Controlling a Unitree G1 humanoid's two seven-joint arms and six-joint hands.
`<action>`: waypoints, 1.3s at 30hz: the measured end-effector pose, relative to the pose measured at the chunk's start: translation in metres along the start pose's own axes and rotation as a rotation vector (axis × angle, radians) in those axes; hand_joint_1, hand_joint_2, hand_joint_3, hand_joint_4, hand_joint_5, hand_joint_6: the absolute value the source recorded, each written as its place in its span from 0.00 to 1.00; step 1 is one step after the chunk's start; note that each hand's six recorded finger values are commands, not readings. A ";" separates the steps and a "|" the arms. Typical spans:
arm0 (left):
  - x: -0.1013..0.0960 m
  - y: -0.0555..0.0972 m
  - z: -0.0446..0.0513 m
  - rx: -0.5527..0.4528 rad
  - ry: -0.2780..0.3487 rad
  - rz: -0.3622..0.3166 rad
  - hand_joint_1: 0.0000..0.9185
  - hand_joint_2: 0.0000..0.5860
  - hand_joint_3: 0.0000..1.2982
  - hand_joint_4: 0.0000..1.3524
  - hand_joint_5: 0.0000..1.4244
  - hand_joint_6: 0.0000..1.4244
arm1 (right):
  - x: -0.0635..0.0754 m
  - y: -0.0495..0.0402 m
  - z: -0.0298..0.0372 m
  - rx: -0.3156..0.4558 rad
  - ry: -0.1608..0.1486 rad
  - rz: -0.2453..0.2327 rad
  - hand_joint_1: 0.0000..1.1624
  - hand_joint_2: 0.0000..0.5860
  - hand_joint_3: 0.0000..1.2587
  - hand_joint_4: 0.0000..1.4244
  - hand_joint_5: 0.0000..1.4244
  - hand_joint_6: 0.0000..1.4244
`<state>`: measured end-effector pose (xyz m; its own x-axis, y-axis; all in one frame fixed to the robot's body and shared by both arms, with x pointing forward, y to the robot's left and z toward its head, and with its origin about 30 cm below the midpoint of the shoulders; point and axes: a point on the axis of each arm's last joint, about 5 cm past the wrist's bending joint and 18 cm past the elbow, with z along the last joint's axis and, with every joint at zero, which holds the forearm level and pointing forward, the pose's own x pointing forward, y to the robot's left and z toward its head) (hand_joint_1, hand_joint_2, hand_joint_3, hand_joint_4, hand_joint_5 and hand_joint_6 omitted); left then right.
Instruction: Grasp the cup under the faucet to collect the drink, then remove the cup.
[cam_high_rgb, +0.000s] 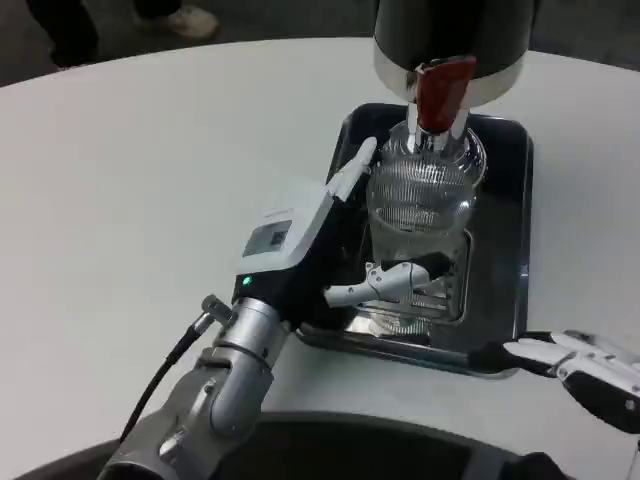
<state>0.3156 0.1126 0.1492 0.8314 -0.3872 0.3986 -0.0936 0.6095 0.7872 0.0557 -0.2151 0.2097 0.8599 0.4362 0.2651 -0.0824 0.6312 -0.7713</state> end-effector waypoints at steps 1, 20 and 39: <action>0.000 0.000 -0.0001 0.000 0.000 -0.001 0.12 0.01 0.00 0.00 0.11 0.14 | 0.000 0.0001 0.0000 0.000 0.000 0.000 0.47 0.88 0.22 0.15 0.10 0.04; -0.016 0.013 -0.0051 -0.044 0.001 0.028 0.06 0.00 0.00 0.00 0.00 0.00 | 0.001 0.0017 -0.0003 0.013 -0.007 0.002 0.47 0.88 0.23 0.15 0.10 0.04; -0.037 0.096 -0.0367 -0.519 -0.081 -0.214 0.01 0.00 0.00 0.00 0.00 0.00 | 0.004 0.0016 -0.0014 0.013 -0.016 -0.007 0.47 0.88 0.23 0.15 0.11 0.04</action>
<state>0.2962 0.2106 0.1928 0.7555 -0.5788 0.3070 0.3707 0.7639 0.5282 0.0593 -0.2134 0.2086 0.8522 0.4423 0.2796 -0.0836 0.6425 -0.7617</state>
